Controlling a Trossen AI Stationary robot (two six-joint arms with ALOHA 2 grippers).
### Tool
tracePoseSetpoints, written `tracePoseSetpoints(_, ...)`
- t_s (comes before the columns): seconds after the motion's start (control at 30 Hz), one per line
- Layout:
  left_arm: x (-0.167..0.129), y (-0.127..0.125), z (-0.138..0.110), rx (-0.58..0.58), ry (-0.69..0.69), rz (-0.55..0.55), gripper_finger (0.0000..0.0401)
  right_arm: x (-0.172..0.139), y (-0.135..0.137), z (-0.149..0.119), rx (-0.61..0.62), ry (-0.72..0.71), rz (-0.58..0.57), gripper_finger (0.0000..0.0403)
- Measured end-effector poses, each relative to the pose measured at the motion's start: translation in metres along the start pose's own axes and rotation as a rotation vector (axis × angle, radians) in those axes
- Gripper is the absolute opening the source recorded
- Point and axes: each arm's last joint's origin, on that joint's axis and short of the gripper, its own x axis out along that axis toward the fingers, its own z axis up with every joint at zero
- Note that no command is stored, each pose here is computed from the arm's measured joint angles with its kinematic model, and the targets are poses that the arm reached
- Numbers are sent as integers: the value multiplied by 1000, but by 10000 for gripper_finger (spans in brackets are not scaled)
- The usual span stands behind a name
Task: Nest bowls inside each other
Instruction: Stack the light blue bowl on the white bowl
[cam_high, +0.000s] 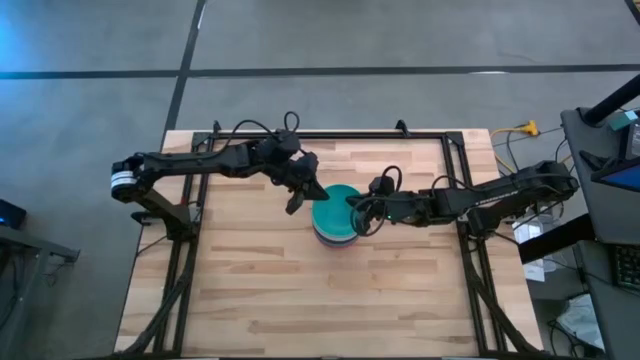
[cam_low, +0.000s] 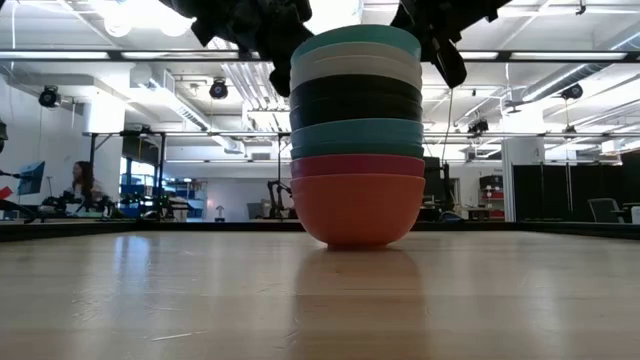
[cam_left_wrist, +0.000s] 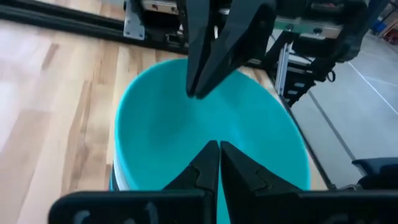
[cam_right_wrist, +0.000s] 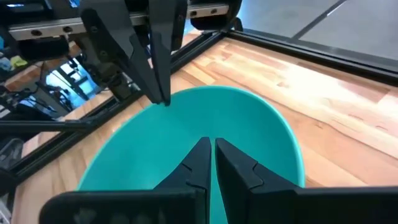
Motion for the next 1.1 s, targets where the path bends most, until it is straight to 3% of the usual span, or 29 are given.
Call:
tracePoseSetpoints(0.13, -4, -4, 3, -16, -22, -6, 0, -3, 2, 4, -14, -22, 20, 18)
tracePoseSetpoints(0.33, -22, -18, 11, -16, -75, -27, 0, -20, 21, 8, -113, -98, 147, 18)
tracePoseSetpoints(0.53, -40, -42, 9, 8, -114, -71, 0, -27, 26, -13, -138, -17, 220, 18)
tracePoseSetpoints(0.67, -31, -45, -5, 15, -122, -99, 0, -24, 19, -29, -111, 28, 202, 18)
tracePoseSetpoints(0.93, -6, -29, -49, -128, -252, -134, 0, -23, 16, -29, -76, -27, 158, 18)
tracePoseSetpoints(1.1, 0, -23, -70, -203, -246, -129, 0, -23, 15, -28, -73, -50, 124, 17)
